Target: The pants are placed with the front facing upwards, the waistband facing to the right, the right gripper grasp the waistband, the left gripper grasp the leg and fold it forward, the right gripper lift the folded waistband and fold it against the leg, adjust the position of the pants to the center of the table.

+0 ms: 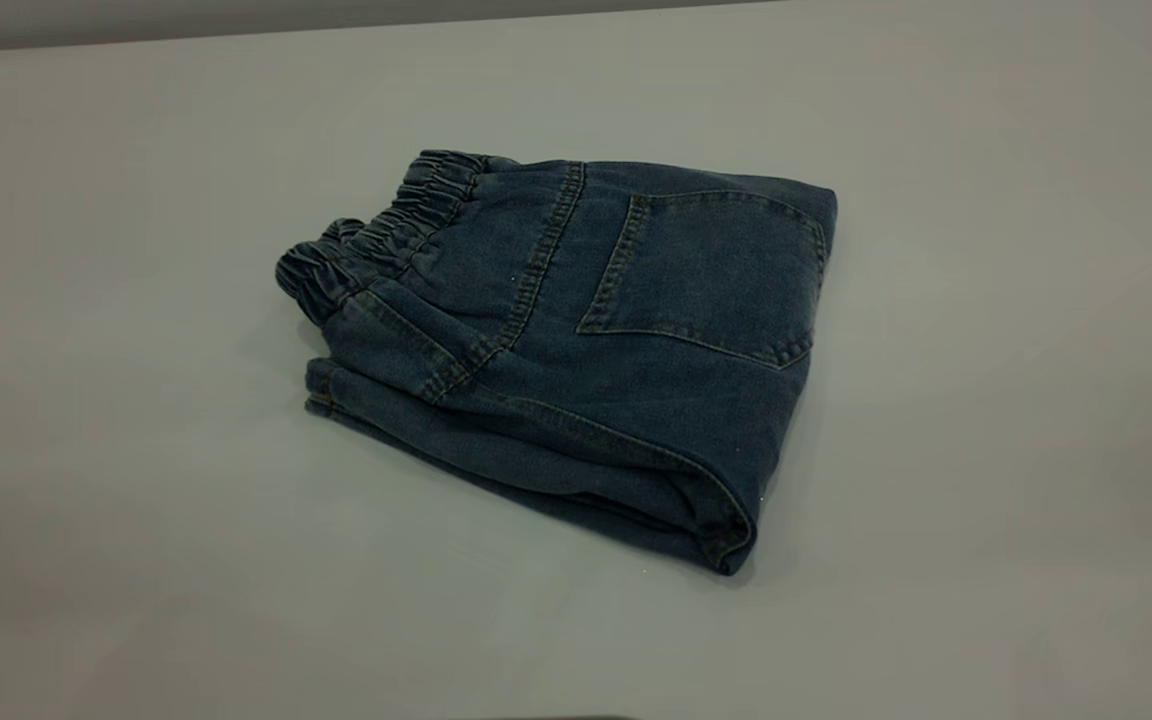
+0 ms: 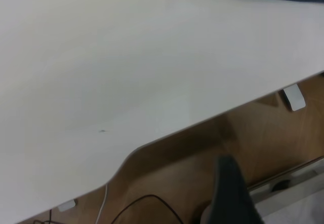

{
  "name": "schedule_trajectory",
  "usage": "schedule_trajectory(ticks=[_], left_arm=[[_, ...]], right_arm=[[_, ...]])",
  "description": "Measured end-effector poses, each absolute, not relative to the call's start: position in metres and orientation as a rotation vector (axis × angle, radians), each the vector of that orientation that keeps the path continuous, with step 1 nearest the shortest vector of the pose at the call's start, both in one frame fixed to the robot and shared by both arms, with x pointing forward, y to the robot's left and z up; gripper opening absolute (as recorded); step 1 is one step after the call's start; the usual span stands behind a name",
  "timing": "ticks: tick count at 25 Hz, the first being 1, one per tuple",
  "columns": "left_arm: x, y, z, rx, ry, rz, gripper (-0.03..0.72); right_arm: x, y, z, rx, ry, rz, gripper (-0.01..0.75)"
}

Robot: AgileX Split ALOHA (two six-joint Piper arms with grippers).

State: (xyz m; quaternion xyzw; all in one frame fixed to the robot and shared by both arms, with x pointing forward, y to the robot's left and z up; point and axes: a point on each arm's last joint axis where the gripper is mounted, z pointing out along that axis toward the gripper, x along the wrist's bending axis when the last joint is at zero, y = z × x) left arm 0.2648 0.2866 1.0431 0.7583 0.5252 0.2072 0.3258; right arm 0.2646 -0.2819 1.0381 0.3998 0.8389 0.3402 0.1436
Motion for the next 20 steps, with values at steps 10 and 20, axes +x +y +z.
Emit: schedule_trajectory(ticks=[10,20], left_arm=[[0.264,0.287,1.043,1.977,1.384,0.551,0.381],[0.249,0.294,1.045,1.754,1.551,0.741,0.381]], right_arm=[[0.265,-0.283,1.038,1.269,2.349,0.964,0.387],[0.268,-0.301,1.038,1.838,1.744,0.76,0.387]])
